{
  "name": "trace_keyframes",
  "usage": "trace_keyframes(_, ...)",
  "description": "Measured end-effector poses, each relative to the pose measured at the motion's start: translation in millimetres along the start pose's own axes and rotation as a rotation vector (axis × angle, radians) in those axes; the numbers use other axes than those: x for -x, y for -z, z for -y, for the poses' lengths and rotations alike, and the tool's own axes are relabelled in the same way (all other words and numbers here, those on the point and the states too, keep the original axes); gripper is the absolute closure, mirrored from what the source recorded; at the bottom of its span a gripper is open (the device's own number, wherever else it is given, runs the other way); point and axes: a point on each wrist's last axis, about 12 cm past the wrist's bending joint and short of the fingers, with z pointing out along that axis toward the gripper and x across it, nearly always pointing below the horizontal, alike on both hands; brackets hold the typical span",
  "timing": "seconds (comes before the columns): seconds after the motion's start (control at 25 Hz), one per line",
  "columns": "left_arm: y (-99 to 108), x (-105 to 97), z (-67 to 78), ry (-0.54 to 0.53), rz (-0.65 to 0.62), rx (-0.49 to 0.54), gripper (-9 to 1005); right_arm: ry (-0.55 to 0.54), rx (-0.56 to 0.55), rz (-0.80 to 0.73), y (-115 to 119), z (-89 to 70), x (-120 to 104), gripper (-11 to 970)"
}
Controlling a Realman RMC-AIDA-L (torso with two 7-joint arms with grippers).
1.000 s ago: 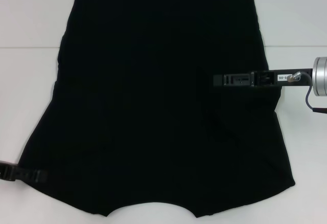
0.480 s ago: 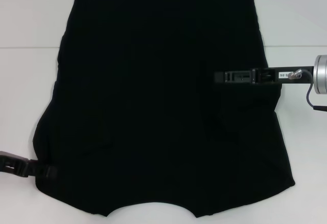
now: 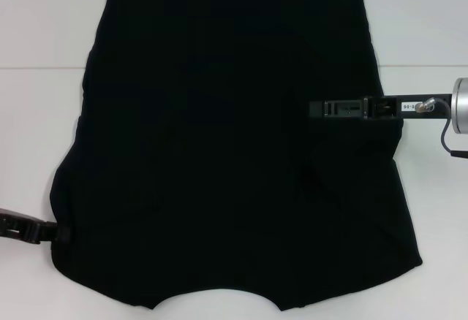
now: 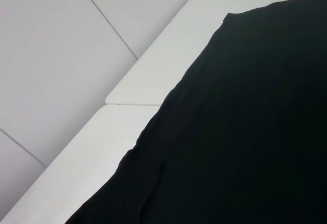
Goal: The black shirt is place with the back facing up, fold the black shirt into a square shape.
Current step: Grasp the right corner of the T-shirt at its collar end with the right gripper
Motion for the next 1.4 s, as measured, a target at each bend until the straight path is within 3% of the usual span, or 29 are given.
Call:
trace_keyframes(0.48,3.4,5.2,2.7,0.013,0.034,-0.034,917,-0.078,-0.053,-0.071,13.2,11.5,-5.2,71)
trace_keyframes(0.6,5.2,8.6,6.8,0.015,0.07,-0.079,917,-0.161,-0.074,-0.155,37.4,21.5,-13.9,79)
trace_keyframes(1.0,4.2,0.9,4.4,0.07,0.148,-0.121,918,-0.339,-0.026,-0.265,93.8,31.6,-51.3,80)
trace_keyframes(1.4,1.2,-4.1,4.3,0.082,0.156,-0.137,917,-0.395,-0.042,-0.341,102.1,34.7,-80.0,80)
